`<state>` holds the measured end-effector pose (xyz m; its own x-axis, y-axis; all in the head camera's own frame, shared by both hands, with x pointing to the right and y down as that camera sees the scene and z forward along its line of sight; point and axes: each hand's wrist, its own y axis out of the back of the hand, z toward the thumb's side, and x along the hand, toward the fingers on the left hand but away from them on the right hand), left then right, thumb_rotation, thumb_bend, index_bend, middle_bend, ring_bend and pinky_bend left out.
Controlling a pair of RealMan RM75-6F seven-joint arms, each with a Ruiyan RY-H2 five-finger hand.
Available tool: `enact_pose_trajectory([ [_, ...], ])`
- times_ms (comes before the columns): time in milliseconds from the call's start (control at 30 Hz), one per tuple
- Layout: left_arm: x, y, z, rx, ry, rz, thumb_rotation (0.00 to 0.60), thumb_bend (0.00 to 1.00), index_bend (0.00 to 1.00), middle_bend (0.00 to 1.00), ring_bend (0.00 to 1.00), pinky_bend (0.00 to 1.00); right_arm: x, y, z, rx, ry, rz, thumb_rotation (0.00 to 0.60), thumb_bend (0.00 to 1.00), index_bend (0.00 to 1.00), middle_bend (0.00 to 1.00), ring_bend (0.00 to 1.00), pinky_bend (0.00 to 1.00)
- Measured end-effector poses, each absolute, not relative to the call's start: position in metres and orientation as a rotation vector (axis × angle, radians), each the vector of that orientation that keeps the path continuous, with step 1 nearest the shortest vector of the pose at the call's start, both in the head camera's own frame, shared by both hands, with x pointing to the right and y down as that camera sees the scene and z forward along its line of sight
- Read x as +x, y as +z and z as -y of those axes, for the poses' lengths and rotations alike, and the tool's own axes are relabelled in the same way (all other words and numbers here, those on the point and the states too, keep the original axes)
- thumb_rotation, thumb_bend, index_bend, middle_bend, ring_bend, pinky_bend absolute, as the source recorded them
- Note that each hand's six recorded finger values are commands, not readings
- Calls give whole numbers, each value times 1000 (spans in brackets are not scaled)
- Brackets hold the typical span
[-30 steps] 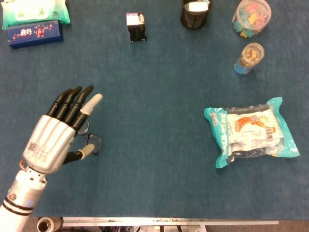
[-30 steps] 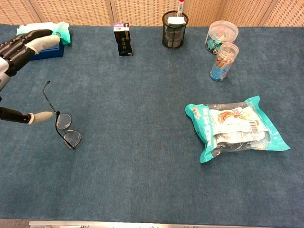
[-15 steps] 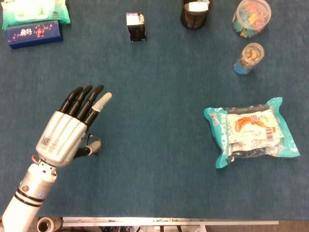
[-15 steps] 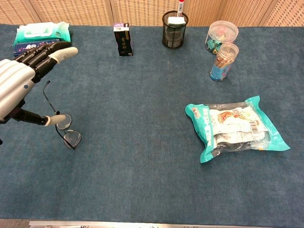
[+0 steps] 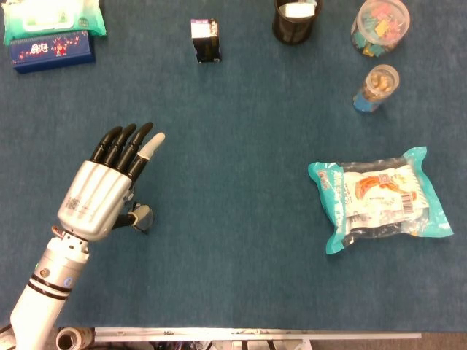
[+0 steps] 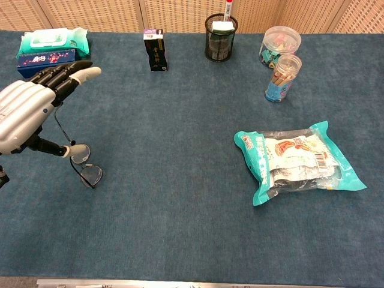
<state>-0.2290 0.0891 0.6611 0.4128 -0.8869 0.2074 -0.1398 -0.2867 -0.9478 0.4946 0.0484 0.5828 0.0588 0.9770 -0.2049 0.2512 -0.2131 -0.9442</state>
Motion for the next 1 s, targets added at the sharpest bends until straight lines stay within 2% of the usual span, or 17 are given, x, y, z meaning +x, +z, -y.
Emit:
enact_pose_trajectory([
  [1000, -243, 690, -71, -1715, -976, -931, 600, 0, 0, 0, 0, 76, 493, 588, -49, -1579, 1221, 1247, 600, 214, 526, 422, 288, 286],
])
